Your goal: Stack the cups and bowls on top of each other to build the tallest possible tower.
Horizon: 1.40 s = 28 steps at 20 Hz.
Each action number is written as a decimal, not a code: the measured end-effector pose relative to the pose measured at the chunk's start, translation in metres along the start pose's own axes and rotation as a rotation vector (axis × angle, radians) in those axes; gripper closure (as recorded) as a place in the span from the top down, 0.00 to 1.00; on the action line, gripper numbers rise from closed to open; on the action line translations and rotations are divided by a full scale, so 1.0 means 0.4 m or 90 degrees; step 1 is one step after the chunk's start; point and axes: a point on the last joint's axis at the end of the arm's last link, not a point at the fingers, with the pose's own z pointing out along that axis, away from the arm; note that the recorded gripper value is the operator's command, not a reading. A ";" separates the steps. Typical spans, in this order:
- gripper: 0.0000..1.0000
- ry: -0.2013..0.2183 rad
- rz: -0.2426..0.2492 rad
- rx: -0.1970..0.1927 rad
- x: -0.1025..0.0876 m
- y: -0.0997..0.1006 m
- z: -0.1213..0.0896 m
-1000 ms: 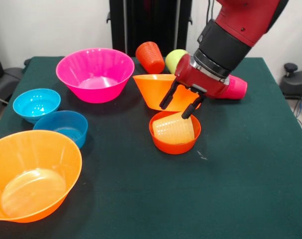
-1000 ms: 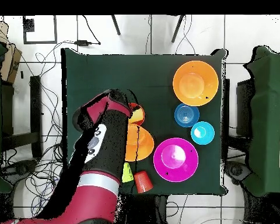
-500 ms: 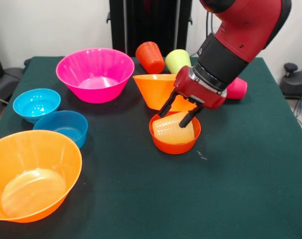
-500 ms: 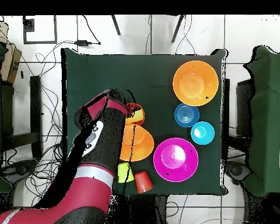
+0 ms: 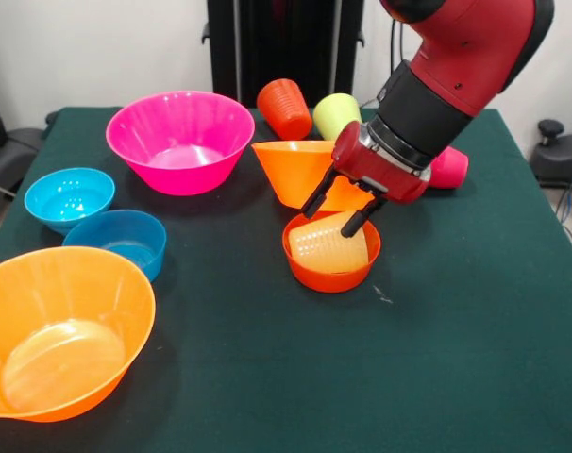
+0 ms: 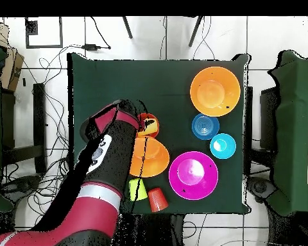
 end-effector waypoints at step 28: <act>1.00 -0.037 0.024 -0.037 0.018 0.034 -0.086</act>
